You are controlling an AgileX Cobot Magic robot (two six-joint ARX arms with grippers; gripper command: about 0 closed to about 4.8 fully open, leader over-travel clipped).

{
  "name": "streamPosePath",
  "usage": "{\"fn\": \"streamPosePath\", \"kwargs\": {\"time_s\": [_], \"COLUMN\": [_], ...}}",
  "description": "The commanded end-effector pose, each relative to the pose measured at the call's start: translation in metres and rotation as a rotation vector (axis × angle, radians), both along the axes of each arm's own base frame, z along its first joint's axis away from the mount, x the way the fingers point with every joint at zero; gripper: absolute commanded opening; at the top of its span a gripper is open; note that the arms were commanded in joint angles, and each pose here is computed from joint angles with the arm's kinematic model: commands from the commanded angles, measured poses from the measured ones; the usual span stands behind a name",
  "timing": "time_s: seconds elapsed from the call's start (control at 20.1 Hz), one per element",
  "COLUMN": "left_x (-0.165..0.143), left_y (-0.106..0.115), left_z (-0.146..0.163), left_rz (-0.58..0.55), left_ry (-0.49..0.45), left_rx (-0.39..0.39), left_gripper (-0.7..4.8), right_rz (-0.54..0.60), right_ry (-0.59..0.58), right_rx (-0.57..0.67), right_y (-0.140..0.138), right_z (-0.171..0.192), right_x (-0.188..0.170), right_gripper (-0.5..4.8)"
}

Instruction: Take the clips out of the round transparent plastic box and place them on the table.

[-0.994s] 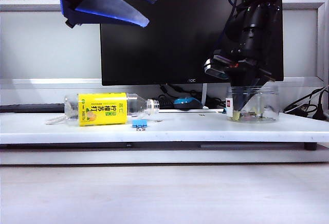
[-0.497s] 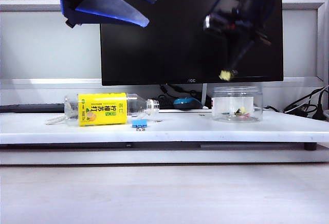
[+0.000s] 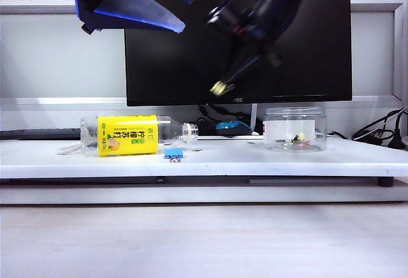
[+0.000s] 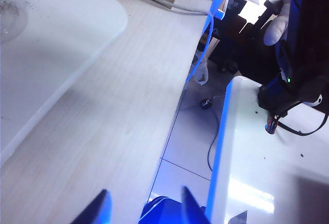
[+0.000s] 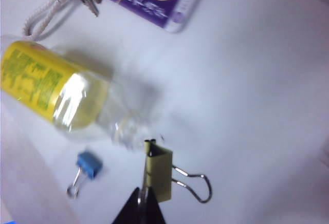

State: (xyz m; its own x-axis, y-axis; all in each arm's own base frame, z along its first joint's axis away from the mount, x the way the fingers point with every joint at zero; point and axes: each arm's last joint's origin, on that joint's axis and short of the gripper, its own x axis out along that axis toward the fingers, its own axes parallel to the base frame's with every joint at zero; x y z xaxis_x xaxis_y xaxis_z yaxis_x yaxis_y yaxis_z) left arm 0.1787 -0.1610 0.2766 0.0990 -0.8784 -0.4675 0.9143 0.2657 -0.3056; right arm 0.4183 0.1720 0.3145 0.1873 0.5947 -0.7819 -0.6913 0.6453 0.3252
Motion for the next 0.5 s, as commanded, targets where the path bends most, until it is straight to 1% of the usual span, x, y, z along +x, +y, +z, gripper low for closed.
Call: {"fn": "streamPosePath", "kwargs": {"time_s": [0.05,0.15,0.25,0.35,0.4,0.45,0.5], "left_x": [0.000,0.000,0.000,0.000,0.000,0.000,0.000], "left_y": [0.001,0.001,0.001,0.001,0.001,0.001,0.001], "left_z": [0.000,-0.001,-0.001,-0.001,-0.001,-0.001,-0.001], "left_rz": [0.011,0.036,0.036,0.036,0.036,0.036,0.036], "left_ry": [-0.003,-0.010,-0.010,-0.011,-0.012,-0.012,-0.012], "left_rx": [0.014,0.033,0.033,0.033,0.032,0.032,0.032], "left_gripper": [1.84,1.84,1.84,1.84,1.84,1.84,1.84], "right_rz": [-0.010,0.003,0.021,0.028,0.028,0.027,0.027], "right_ry": [-0.003,0.014,0.023,0.019,0.017,0.019,0.025], "right_rx": [-0.076,-0.099,-0.105,-0.110,-0.109,-0.110,-0.113], "right_y": [0.011,0.015,0.020,0.020,0.020,0.020,0.019], "right_z": [-0.023,-0.037,-0.044,-0.045,-0.045,-0.045,-0.044], "right_x": [0.009,0.014,0.015,0.015,0.015,0.015,0.014], "right_gripper": [-0.05,-0.05,-0.02,0.42,0.99,1.33,1.44]}}
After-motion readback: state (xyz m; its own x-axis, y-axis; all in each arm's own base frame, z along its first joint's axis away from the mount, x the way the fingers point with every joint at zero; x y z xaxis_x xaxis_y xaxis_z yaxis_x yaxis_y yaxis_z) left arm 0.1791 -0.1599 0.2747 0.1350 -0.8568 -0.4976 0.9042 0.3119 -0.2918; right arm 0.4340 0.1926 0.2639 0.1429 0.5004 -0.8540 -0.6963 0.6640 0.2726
